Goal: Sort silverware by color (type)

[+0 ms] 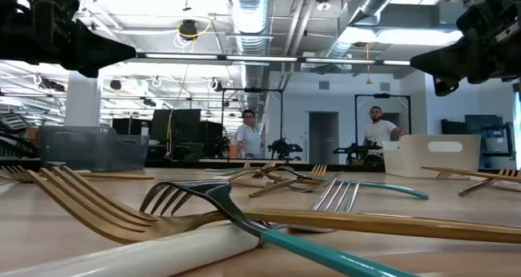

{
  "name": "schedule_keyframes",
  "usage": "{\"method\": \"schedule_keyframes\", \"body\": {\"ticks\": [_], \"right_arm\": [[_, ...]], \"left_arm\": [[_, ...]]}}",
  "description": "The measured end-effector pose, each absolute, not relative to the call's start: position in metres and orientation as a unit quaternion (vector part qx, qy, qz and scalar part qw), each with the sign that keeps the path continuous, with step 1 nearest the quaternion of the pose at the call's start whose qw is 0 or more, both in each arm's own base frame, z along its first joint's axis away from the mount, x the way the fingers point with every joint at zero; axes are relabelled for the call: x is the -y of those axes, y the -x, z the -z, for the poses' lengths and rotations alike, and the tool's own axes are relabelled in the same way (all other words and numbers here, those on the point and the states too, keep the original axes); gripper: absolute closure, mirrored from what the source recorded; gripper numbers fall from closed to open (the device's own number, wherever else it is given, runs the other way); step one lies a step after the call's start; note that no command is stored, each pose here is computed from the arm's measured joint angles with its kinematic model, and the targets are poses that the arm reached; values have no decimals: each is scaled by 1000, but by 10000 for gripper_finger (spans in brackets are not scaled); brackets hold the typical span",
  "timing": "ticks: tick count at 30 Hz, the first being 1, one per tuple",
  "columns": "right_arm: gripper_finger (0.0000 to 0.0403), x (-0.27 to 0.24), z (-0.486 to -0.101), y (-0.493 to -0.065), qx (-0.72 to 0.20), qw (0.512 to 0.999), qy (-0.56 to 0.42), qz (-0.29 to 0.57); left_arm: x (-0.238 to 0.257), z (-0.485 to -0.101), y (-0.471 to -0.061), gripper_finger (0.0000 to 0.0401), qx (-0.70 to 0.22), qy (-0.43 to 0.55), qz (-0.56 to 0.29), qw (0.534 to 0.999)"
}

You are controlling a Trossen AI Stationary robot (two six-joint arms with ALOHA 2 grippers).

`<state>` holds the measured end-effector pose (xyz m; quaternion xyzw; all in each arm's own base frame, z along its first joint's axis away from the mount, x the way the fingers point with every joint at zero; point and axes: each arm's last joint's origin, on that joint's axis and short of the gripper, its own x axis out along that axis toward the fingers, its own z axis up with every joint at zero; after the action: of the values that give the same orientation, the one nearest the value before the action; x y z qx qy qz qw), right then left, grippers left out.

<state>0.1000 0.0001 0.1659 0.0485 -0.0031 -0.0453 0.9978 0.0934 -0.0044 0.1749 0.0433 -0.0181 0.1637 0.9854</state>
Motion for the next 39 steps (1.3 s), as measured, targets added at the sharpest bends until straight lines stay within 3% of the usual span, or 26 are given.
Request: {"method": "schedule_keyframes", "body": {"ticks": [16,28,39], "right_arm": [[374,0,-172,-100,31,998,-6,47],[374,-2,-177,-101,56,990,-130,6],[374,-1,-169,-109,14,990,-139,29]], "left_arm": [[4,-175,-93,358,19,-43,-164,985],[4,-176,-93,358,25,-39,-169,985],[3,-179,-93,358,29,-69,-194,978]]}}
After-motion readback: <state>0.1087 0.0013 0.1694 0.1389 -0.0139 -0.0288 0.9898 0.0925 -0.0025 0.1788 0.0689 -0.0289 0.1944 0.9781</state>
